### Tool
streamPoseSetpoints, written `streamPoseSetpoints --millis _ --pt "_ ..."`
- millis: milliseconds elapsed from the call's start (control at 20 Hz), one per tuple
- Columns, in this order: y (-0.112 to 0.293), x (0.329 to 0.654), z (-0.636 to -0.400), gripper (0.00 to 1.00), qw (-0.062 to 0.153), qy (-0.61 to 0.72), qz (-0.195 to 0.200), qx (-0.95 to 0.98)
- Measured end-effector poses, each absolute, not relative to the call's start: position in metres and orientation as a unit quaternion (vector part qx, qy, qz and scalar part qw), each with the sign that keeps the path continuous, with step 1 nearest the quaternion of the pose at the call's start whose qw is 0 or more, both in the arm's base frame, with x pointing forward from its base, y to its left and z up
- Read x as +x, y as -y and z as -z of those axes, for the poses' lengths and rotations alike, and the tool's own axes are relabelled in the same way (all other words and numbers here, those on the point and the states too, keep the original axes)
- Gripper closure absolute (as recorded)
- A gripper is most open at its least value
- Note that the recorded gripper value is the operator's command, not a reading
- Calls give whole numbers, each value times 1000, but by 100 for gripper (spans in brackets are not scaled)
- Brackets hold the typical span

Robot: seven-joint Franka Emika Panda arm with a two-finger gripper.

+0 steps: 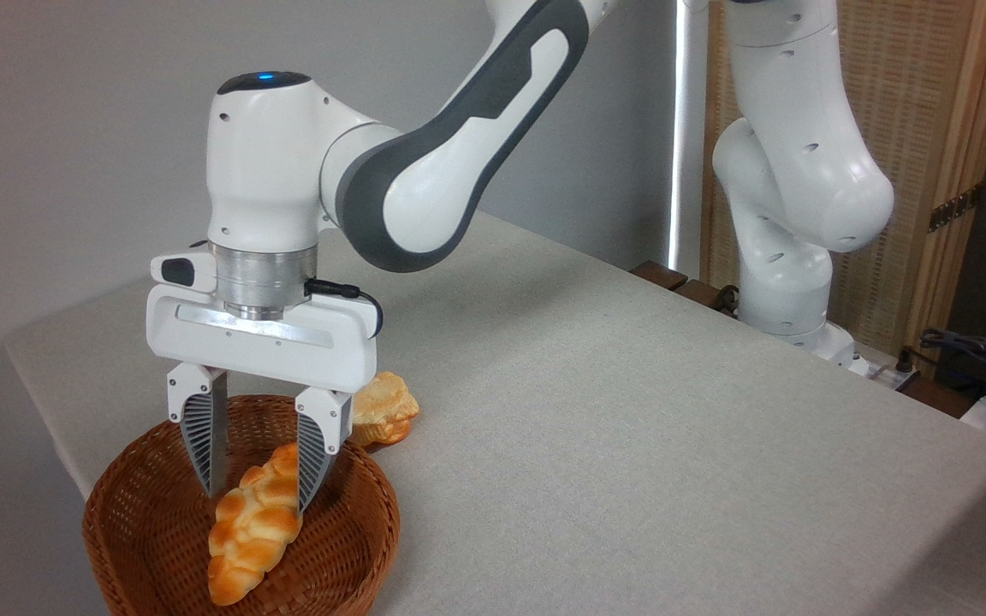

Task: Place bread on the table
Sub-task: 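Raise the gripper and move it over the braided roll in the basket, then lower the open gripper around the braided roll and close on it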

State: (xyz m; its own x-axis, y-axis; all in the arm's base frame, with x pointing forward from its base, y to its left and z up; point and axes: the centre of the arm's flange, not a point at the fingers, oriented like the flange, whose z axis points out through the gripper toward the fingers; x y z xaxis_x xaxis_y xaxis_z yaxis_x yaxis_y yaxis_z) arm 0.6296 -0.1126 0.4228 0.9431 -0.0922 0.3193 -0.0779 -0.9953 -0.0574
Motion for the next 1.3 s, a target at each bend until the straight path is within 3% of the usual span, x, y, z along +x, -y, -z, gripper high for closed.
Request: streamPoseSetpoints --millis 450,800,1100,1300 --pt "126 648 -418 0 37 -44 172 -983" --pt "136 646 -414 0 71 -82 175 -979" --pt "142 646 -409 0 77 -91 173 -978" --pt "145 645 -407 2 92 -106 173 -975"
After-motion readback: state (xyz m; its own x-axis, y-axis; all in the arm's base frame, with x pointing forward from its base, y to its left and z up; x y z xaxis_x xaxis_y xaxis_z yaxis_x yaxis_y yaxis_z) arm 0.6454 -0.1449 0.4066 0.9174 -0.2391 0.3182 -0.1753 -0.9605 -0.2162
